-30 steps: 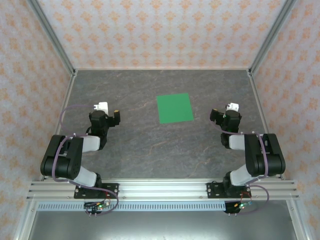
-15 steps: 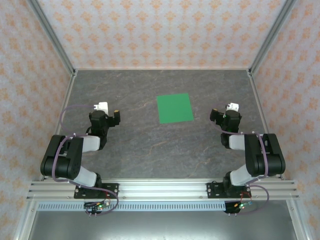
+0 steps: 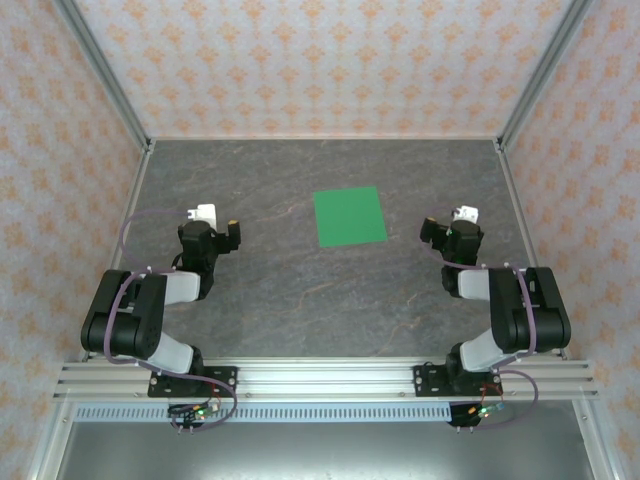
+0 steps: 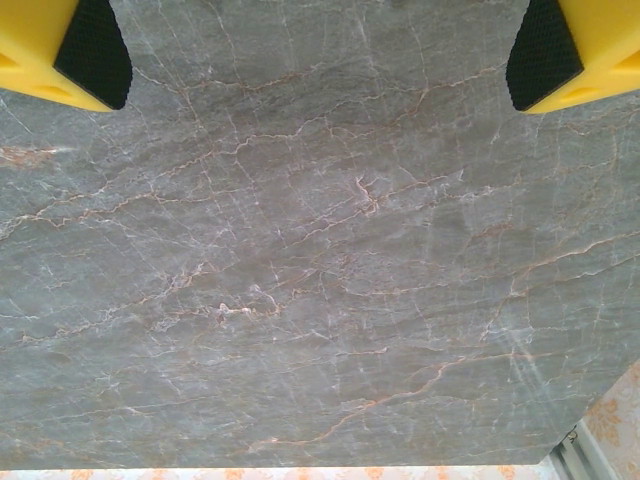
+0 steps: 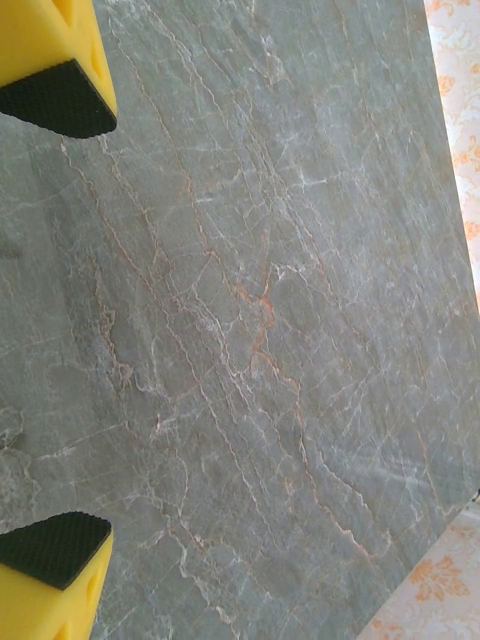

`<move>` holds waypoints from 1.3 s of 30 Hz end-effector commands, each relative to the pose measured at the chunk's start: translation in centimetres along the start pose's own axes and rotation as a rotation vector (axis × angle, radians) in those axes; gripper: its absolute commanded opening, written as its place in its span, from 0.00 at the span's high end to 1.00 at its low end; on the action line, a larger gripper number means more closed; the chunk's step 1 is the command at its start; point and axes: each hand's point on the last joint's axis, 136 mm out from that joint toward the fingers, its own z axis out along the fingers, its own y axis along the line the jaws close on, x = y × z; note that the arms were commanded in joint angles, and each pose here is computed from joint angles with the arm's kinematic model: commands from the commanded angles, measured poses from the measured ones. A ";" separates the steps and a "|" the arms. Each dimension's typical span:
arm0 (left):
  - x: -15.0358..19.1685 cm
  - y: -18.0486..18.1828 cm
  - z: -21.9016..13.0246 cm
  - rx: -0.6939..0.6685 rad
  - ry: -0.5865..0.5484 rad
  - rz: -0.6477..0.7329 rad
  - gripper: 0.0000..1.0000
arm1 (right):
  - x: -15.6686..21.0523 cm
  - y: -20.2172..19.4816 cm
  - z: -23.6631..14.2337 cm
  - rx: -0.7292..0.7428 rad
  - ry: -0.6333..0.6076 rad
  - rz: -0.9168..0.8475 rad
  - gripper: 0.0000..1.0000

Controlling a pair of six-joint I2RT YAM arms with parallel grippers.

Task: Fold a paper plane with a square sheet of paper (fold left side to right side)
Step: Move the square sheet of paper to the center of the table.

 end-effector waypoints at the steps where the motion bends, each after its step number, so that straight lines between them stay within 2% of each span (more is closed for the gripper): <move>1: -2.4 0.8 -0.1 -0.055 -0.046 -0.025 0.01 | -2.7 -0.7 -0.6 0.055 -0.056 0.042 0.00; 6: -5.4 0.8 -2.6 -0.066 -0.063 -0.014 0.01 | -5.2 -1.1 -3.2 0.080 -0.044 0.081 0.00; 9: -7.4 -1.0 -4.6 0.016 -0.092 -0.079 0.01 | -6.2 -0.6 -4.5 0.055 -0.004 0.138 0.00; 14: -9.7 -8.2 -8.1 0.194 -0.066 -0.023 0.01 | -7.2 1.6 -6.6 -0.022 0.061 0.245 0.00; 19: -9.0 -16.2 -11.0 0.366 0.032 0.114 0.01 | -5.2 4.1 -7.8 -0.092 0.189 0.324 0.00; 24: -7.0 -22.2 -12.6 0.469 0.141 0.290 0.01 | -2.7 3.9 -8.6 -0.041 0.327 0.321 0.00; 28: -5.3 -26.8 -11.1 0.498 0.216 0.370 0.01 | -1.5 3.3 -9.5 -0.018 0.375 0.302 0.00; 31: -5.1 -29.6 -9.0 0.466 0.271 0.413 0.01 | -1.1 3.0 -10.1 -0.013 0.390 0.296 0.00; 39: -2.5 -34.8 -3.3 0.398 0.411 0.491 0.01 | -1.6 2.5 -11.3 -0.001 0.383 0.279 0.00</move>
